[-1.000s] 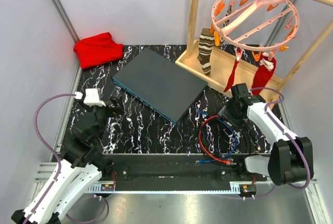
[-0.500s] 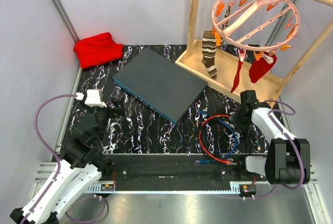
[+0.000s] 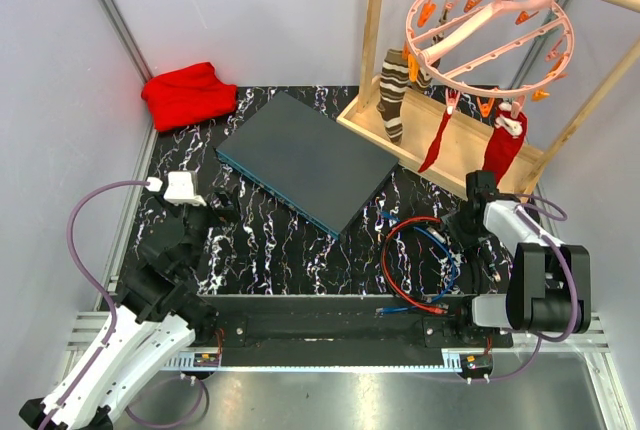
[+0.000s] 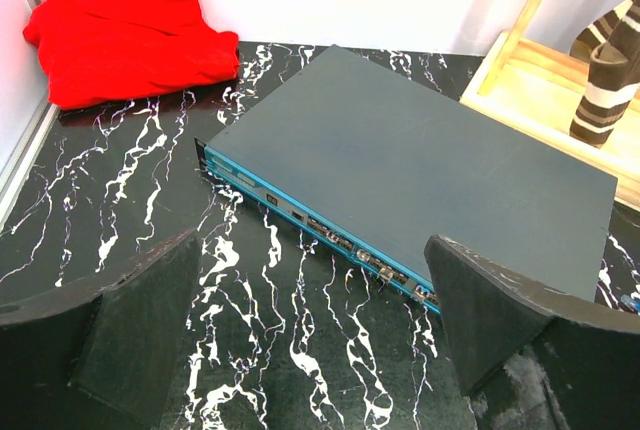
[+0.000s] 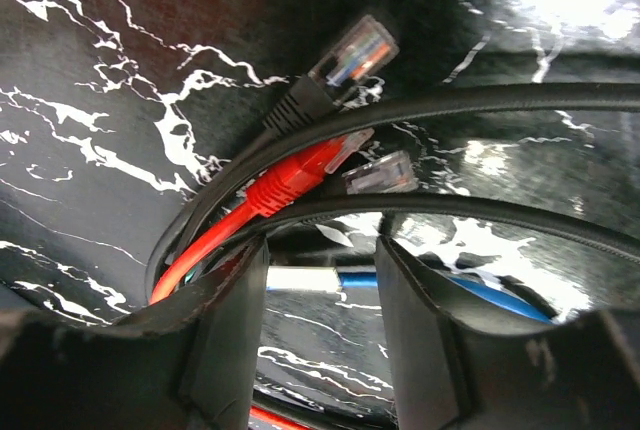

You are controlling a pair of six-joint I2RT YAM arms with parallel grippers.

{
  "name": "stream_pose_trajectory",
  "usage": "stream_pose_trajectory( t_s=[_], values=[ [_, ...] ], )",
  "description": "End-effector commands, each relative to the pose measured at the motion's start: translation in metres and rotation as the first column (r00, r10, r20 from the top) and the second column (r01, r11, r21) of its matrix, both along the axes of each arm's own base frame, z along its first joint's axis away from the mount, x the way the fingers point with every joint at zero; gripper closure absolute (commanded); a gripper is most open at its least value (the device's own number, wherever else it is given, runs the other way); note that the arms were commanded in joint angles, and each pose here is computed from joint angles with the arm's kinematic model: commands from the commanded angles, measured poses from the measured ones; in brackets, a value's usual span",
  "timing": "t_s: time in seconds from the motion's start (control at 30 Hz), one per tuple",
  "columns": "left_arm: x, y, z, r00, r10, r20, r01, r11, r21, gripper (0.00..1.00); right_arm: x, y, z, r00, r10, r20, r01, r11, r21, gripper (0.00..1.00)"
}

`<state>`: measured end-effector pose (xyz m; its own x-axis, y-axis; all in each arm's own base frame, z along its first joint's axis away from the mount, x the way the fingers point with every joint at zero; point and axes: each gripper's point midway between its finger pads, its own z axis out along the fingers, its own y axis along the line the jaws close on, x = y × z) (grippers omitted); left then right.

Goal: Insert the plug into the switch port
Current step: Pick up the plug from the center of the board.

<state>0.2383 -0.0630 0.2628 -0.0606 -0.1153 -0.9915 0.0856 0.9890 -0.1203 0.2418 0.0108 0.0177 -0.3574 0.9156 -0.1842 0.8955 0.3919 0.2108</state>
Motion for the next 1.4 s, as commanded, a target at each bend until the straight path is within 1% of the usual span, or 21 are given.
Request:
stream_pose_trajectory(
  t_s=[0.0,0.1,0.23,0.43,0.53,0.67,0.87,0.9,1.17,1.27,1.33,1.37],
  values=[
    [0.004,-0.001,0.006,1.000,0.009,0.029,-0.010,1.000,0.004,0.01,0.016,0.005,0.000,0.999,-0.014,0.033,0.013,0.999,0.037,0.44],
    [0.004,0.000,0.006,1.000,0.009,0.030,-0.010,1.000,0.003,0.01,0.019,0.006,0.001,0.999,0.027,0.038,-0.028,0.999,0.039,0.42],
    [0.005,-0.001,0.006,1.000,0.009,0.029,-0.010,1.000,0.004,0.01,0.030,0.008,0.004,0.992,0.118,0.046,-0.120,0.992,0.032,0.41],
    [0.004,-0.001,0.005,1.000,0.008,0.026,-0.008,1.000,0.005,0.01,0.036,0.006,0.010,0.985,0.165,0.050,-0.166,0.986,0.014,0.40],
    [0.004,-0.001,0.005,1.000,0.009,0.026,-0.010,1.000,0.005,0.01,0.033,0.001,0.022,0.979,0.192,0.073,-0.190,0.981,-0.027,0.40],
    [0.004,-0.001,0.006,0.999,0.006,0.031,-0.007,1.000,0.002,0.01,0.024,-0.001,0.025,0.980,0.184,0.070,-0.181,0.983,-0.044,0.40],
    [0.003,-0.001,0.007,0.999,0.003,0.034,-0.003,1.000,0.000,0.01,0.015,0.008,0.011,0.990,0.138,0.030,-0.139,0.990,0.029,0.40],
    [0.004,-0.001,0.007,0.999,0.005,0.034,-0.005,1.000,0.000,0.01,0.013,0.013,0.008,0.991,0.130,0.025,-0.131,0.990,0.060,0.40],
    [0.003,-0.002,0.007,0.999,0.000,0.035,0.000,1.000,0.000,0.01,0.011,0.016,-0.007,0.996,0.090,-0.001,-0.089,0.992,0.086,0.42],
    [0.002,-0.001,0.008,0.999,0.002,0.039,-0.002,1.000,-0.003,0.01,0.010,0.015,-0.009,0.997,0.071,-0.002,-0.071,0.994,0.082,0.45],
    [0.002,0.000,0.008,0.999,0.005,0.040,-0.005,1.000,-0.004,0.01,0.010,0.015,-0.010,0.998,0.069,-0.005,-0.068,0.994,0.084,0.54],
    [0.002,0.000,0.009,0.999,0.005,0.043,-0.005,1.000,-0.005,0.01,0.009,0.015,-0.011,0.998,0.065,-0.008,-0.064,0.994,0.084,0.54]
  ],
)
